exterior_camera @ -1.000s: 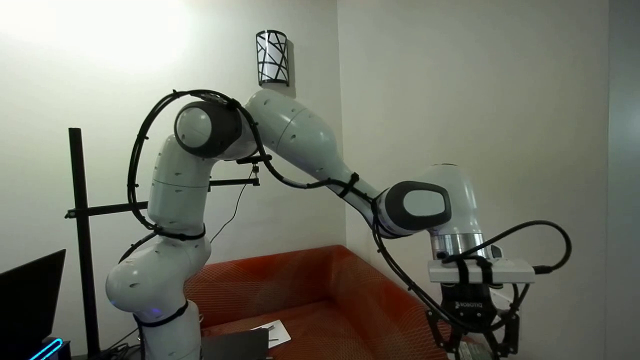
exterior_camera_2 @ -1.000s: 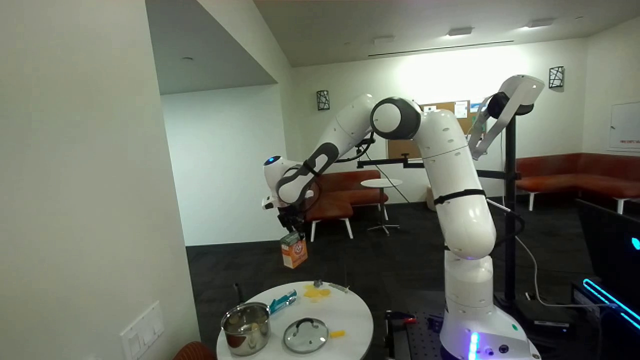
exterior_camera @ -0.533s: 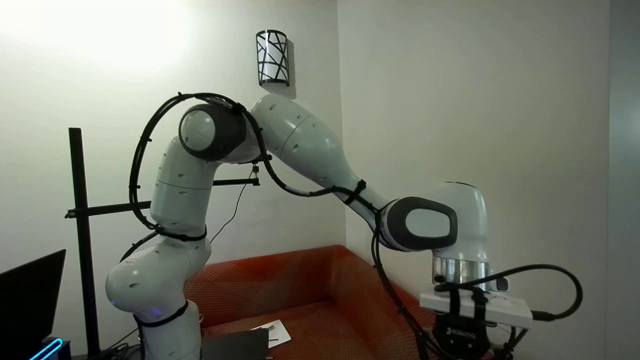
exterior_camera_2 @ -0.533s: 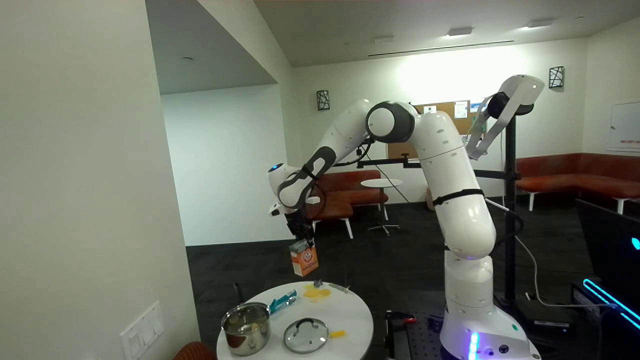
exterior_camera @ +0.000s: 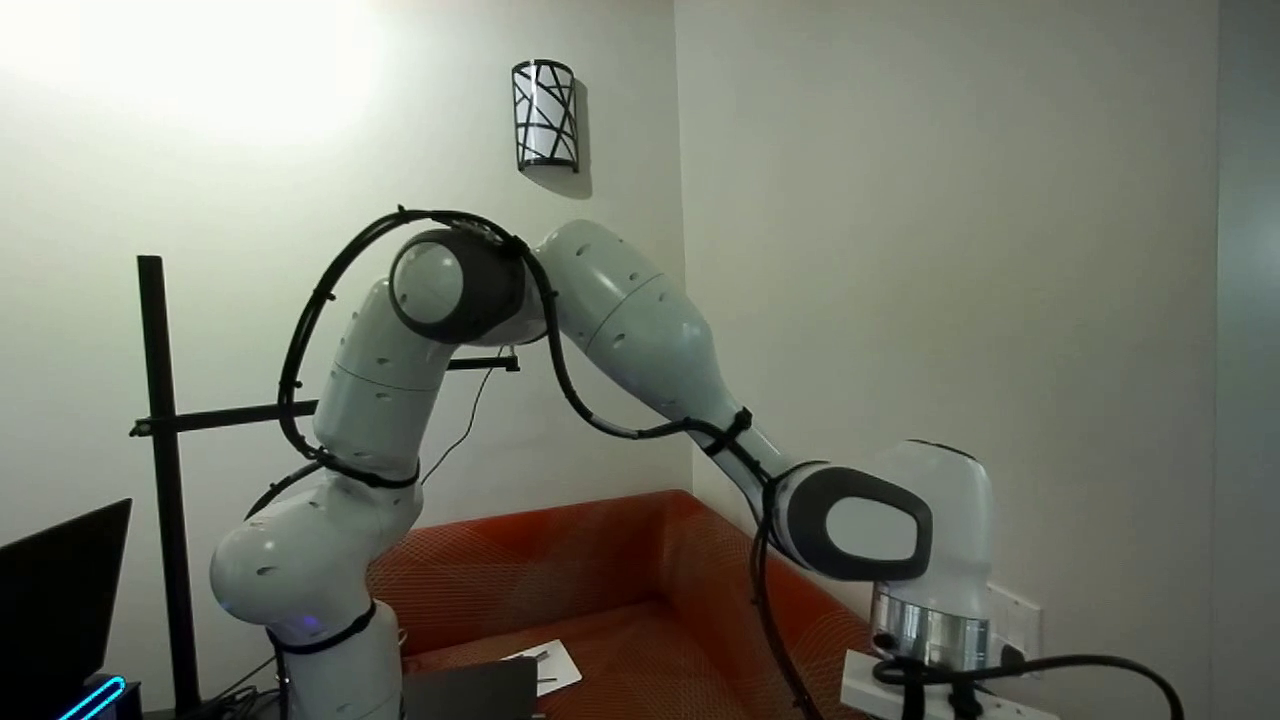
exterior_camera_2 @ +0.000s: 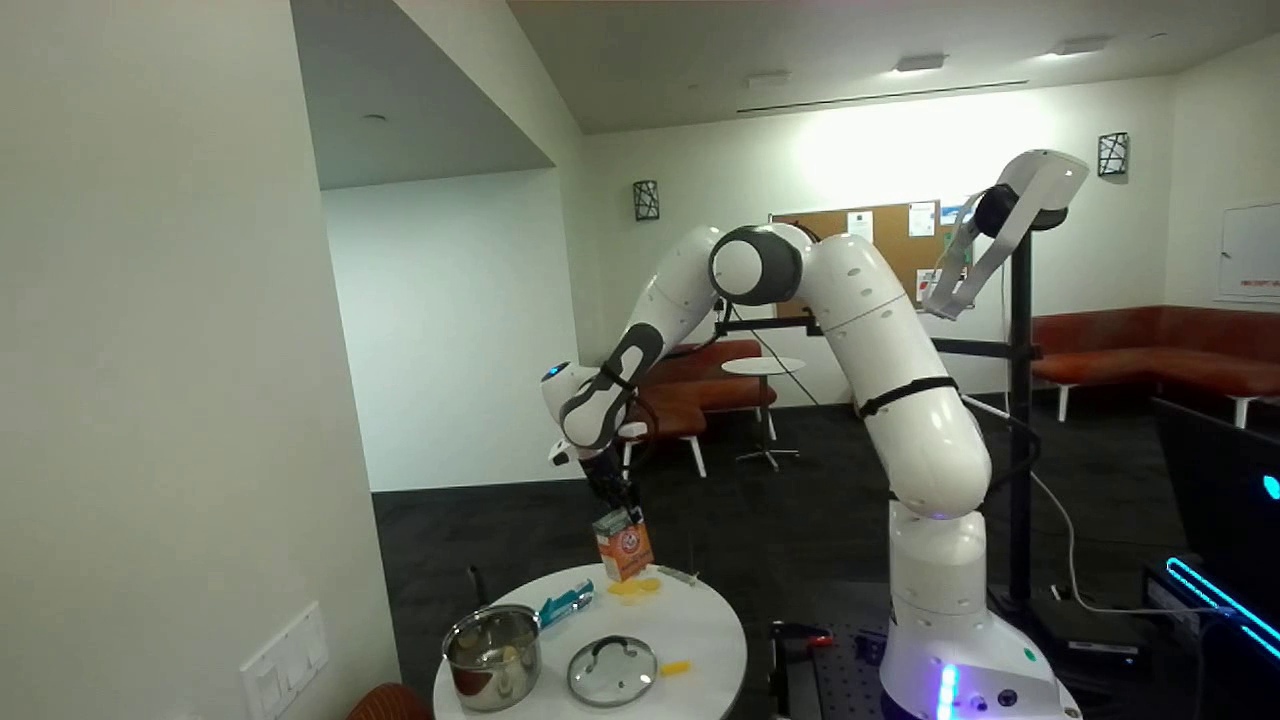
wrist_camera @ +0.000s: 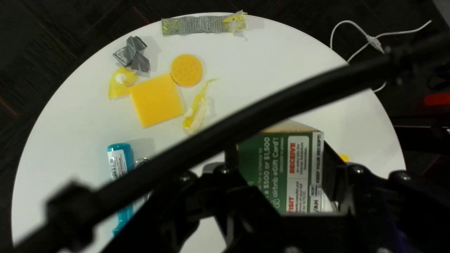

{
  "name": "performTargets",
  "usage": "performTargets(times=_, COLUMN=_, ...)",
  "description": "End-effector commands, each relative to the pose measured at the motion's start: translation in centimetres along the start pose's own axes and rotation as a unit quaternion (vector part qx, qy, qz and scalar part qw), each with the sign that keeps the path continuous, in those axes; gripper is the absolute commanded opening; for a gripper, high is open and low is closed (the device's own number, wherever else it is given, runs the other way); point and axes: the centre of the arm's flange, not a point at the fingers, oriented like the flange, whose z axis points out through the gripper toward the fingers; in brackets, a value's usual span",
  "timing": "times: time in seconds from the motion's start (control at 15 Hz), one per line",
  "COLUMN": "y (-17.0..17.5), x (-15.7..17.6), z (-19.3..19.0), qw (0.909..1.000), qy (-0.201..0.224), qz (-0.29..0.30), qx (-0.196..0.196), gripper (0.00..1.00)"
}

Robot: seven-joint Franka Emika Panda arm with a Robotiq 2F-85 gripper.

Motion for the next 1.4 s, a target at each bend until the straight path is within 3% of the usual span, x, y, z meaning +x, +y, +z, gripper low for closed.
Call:
performTargets(times=0.0, y=0.8, x=0.2, z=0.2, qw=0.9998, qy=0.005, qz=0.015, qx=-0.012, gripper=0.30)
performTargets(times=0.47, y=1.8, x=1.4, z=3.3, qw=0.9992, qy=0.028, qz=0.018, qx=-0.020, gripper=0.30)
performTargets(times=1.33, y=3.3, x=2.4, z=7.6, qw=0.9983, qy=0.026, qz=0.029, qx=-0.042, gripper=0.30)
